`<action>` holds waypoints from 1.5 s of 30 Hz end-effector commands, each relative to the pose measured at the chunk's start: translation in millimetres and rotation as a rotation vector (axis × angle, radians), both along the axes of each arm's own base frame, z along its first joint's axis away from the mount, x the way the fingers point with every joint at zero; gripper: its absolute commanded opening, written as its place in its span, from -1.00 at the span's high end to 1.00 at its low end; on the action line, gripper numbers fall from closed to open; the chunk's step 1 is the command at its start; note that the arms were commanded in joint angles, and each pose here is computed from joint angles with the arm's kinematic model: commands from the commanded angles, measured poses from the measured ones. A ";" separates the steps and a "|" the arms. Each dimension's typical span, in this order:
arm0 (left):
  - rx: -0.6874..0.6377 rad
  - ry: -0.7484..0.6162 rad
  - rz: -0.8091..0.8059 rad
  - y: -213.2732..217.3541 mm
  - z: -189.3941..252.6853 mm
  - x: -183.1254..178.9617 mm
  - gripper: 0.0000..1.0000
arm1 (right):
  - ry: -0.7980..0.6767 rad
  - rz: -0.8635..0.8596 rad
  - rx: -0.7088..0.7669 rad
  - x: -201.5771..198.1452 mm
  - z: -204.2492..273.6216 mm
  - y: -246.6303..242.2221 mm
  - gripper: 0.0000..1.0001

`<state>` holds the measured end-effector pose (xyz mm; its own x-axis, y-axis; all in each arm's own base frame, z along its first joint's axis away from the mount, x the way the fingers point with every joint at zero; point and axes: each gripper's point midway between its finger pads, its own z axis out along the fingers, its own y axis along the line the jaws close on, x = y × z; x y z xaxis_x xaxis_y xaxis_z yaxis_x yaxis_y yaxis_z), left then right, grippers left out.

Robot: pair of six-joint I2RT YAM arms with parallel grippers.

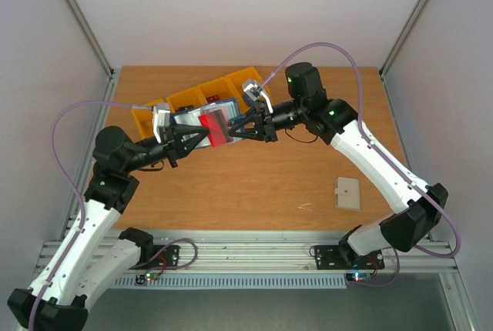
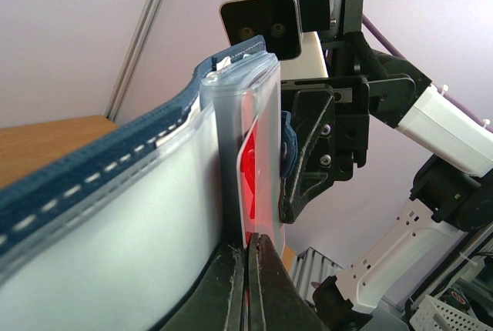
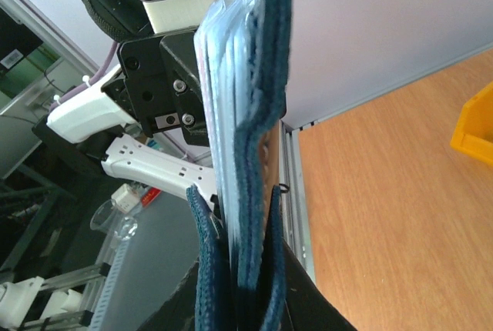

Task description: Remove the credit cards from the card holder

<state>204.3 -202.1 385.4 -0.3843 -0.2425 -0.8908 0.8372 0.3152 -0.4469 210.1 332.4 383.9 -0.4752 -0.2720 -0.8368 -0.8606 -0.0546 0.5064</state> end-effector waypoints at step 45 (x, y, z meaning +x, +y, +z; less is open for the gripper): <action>0.094 0.109 0.137 15.5 -47.7 28.9 1.00 | 0.105 -0.319 -0.035 70.6 3.3 -47.7 0.98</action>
<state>223.7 -191.5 348.1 -0.4376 -0.2150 -0.8731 0.7679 0.4158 -0.4872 282.7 293.0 380.2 -0.6220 -0.1408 -0.7703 -0.7776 0.2264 0.5865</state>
